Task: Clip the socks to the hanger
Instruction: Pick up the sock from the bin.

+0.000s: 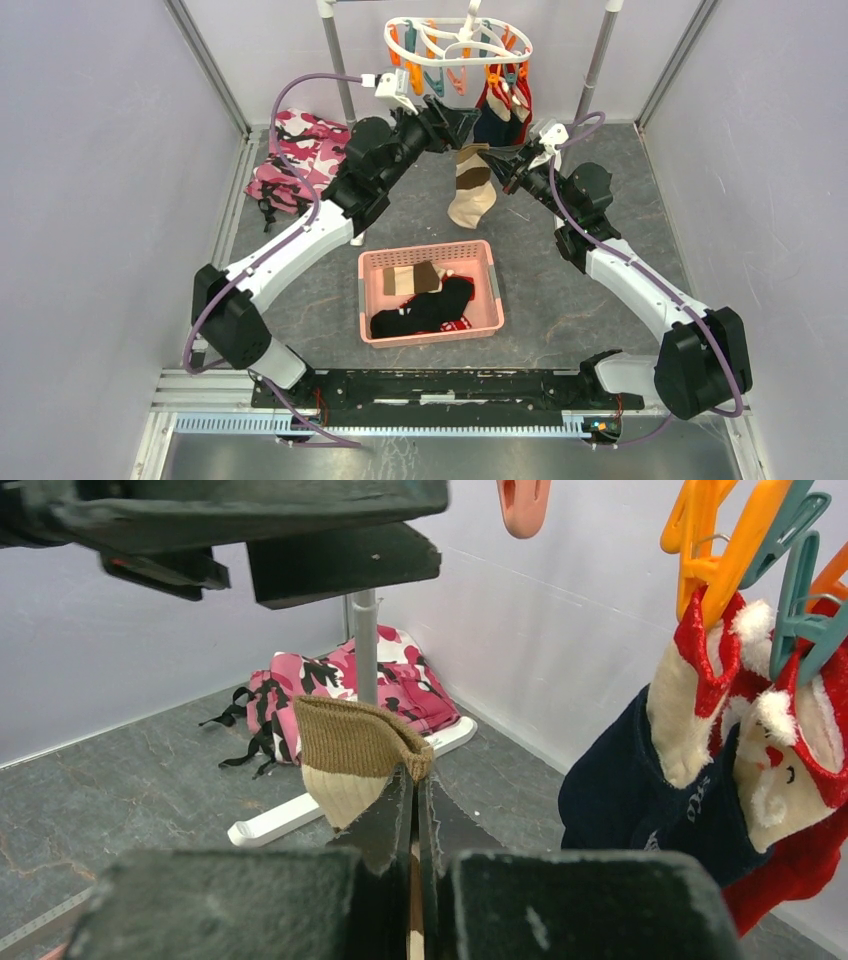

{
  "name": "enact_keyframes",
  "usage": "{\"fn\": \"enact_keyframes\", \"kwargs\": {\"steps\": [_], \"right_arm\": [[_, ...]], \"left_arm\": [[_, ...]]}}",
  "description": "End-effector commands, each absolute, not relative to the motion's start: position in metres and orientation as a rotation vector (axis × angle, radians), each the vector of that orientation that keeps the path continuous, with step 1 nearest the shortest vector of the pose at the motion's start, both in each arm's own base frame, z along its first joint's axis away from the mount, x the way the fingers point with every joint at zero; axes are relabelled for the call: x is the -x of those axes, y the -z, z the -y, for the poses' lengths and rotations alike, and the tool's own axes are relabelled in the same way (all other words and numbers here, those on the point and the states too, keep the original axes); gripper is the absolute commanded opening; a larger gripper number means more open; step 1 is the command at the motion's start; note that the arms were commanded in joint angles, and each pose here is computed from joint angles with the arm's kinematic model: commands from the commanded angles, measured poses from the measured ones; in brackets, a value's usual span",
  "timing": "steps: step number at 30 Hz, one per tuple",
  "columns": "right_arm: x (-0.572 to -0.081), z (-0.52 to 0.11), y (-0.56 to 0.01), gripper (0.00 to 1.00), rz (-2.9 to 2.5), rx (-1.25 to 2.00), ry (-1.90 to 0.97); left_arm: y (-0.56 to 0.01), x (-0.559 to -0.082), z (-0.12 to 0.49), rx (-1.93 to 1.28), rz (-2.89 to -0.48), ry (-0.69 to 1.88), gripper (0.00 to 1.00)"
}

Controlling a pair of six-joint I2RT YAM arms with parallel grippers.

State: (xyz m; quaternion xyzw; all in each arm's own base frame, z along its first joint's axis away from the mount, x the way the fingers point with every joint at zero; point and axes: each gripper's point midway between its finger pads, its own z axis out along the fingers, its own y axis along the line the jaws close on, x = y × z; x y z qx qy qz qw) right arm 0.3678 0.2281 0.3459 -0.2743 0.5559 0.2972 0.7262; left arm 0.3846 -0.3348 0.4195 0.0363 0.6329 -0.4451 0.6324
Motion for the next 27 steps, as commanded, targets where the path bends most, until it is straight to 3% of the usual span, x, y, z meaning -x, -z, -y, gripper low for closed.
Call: {"fn": "enact_keyframes", "kwargs": {"steps": [1,14,27], "right_arm": [[-0.367,-0.222,-0.363,0.00,-1.171,0.571,-0.639],[-0.368,-0.219,-0.362,0.00,-1.171,0.569,-0.626],[-0.361,-0.231,-0.352,0.00,-1.185,0.641,-0.692]], "left_arm": [[-0.448,-0.403,0.326,-0.037,-1.367,0.916,0.75],[-0.453,-0.411,0.322,-0.009,-1.323,0.886,0.77],[-0.416,-0.289,0.280,-0.428,-1.265,0.951,0.81]]}}
